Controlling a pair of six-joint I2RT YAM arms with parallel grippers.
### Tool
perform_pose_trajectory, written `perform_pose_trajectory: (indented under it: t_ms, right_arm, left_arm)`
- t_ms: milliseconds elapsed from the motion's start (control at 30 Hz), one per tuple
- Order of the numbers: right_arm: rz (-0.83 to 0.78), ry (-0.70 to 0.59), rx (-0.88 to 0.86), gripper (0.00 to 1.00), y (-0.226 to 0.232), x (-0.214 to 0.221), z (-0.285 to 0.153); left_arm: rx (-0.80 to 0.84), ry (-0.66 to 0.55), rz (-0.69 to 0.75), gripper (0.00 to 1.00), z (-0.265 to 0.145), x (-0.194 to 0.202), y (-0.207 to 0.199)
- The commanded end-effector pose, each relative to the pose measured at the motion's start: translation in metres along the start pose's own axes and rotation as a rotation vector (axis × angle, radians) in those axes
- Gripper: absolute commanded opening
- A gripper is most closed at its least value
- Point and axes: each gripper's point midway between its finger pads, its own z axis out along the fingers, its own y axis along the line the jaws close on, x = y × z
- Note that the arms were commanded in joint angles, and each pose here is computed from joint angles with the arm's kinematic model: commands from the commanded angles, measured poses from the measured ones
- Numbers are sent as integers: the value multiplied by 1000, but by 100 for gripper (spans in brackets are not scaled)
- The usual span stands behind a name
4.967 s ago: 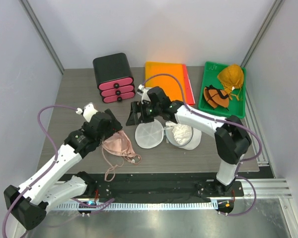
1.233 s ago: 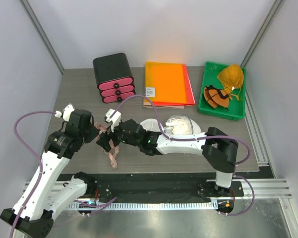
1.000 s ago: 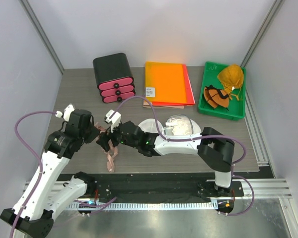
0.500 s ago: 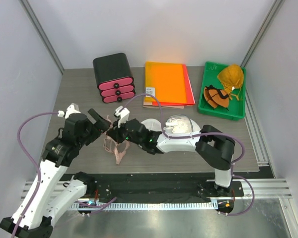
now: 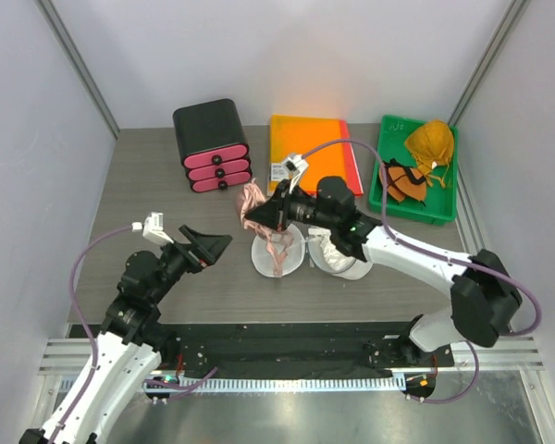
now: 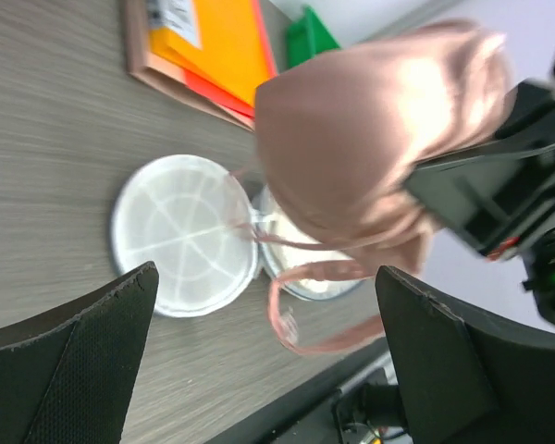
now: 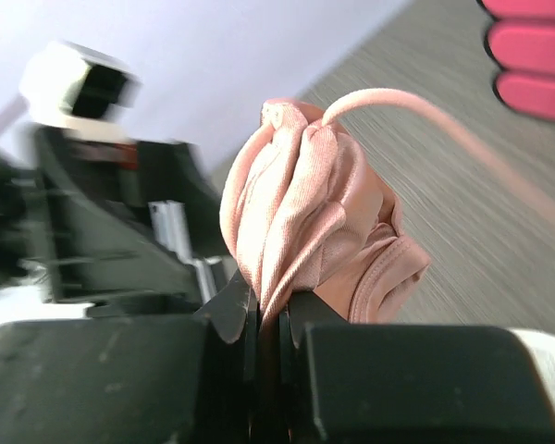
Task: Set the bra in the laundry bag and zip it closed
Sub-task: Adjust the bra.
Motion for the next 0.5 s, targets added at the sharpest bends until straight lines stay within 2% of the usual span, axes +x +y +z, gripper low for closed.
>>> perform_pose_trajectory:
  t_ms: [0, 100, 200, 233, 367, 467]
  right_arm:
    - [-14, -4, -138, 1, 46, -36, -25]
    - [1, -16, -169, 1, 60, -50, -34]
    - [36, -47, -182, 1, 73, -66, -43]
    - [50, -55, -172, 1, 74, -70, -45]
    - [142, -111, -20, 1, 63, -91, -55]
    - [212, -160, 119, 1, 43, -99, -57]
  left_arm:
    - [396, -90, 72, 100, -3, -30, -86]
    - [424, -59, 144, 99, 9, -30, -98]
    - [525, 15, 214, 100, 14, -10, -111]
    - [621, -15, 247, 100, 8, -13, -127]
    - [753, 38, 320, 100, -5, 7, -137]
    - [731, 50, 314, 100, 1, 13, -137]
